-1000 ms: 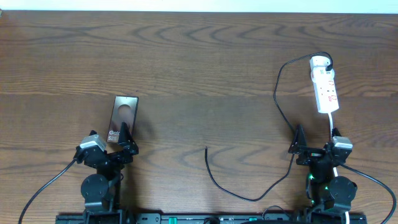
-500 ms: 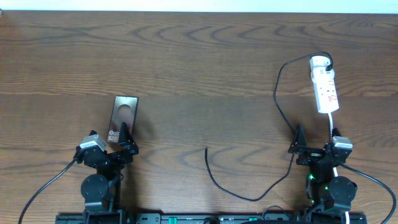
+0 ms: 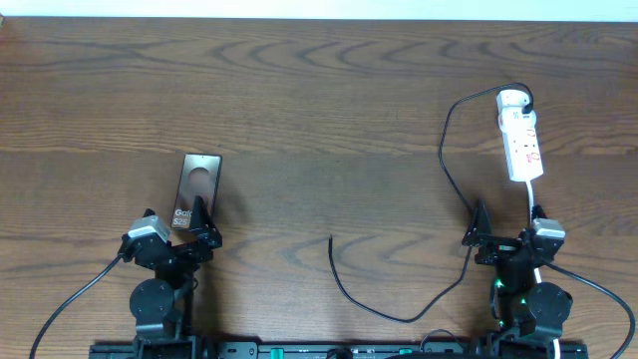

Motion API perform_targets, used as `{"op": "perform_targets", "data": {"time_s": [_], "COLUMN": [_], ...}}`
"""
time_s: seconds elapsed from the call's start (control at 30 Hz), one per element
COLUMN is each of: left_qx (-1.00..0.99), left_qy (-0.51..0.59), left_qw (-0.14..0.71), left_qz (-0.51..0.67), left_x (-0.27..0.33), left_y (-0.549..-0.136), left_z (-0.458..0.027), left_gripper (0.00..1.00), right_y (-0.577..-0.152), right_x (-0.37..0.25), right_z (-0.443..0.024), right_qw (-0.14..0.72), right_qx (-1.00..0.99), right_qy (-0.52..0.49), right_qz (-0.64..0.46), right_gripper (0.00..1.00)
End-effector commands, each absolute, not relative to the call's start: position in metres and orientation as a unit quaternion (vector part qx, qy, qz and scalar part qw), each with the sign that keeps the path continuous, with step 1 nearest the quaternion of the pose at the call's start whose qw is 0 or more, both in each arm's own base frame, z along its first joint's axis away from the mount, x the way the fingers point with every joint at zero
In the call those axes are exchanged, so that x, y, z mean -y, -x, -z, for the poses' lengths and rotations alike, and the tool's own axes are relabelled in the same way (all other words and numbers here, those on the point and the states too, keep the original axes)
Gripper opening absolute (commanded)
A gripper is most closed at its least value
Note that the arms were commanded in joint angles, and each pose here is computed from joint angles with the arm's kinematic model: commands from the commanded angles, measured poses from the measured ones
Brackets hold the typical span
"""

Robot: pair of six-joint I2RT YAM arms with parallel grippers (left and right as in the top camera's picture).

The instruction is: Plug charger to phone and switch on socket

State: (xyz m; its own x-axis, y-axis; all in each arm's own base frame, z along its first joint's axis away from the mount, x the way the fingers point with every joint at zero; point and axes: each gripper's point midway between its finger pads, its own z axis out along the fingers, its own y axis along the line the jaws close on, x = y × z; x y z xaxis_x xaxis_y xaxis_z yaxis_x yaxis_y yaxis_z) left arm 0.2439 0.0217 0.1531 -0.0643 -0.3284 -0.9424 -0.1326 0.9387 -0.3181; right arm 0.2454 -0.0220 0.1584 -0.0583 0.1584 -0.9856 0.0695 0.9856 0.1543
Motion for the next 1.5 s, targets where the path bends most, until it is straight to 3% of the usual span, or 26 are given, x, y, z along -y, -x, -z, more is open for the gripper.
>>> {"op": "perform_targets", "data": {"time_s": [0.0, 1.17, 1.47], "left_qx": [-0.743, -0.745, -0.773], "left_qy": [0.165, 0.156, 0.154], "left_qw": [0.646, 0.645, 0.610], "left_qz": [0.060, 0.070, 0.080], "left_x": [-0.026, -0.021, -0.015], "left_y": [-0.242, -0.243, -0.245], "left_z": [-0.136, -0.136, -0.126], "left_gripper": [0.91, 0.91, 0.91], "right_y": [-0.245, -0.245, -0.245], "right_x": [0.020, 0.020, 0.020], "right_z": [-0.158, -0.158, -0.158], "right_qw": [0.682, 0.682, 0.682], "right_qx": [-0.727, -0.727, -0.727], "right_qy": [-0.073, -0.073, -0.073], "right_qz": [-0.032, -0.032, -0.032], "right_gripper": [0.99, 0.99, 0.99]}}
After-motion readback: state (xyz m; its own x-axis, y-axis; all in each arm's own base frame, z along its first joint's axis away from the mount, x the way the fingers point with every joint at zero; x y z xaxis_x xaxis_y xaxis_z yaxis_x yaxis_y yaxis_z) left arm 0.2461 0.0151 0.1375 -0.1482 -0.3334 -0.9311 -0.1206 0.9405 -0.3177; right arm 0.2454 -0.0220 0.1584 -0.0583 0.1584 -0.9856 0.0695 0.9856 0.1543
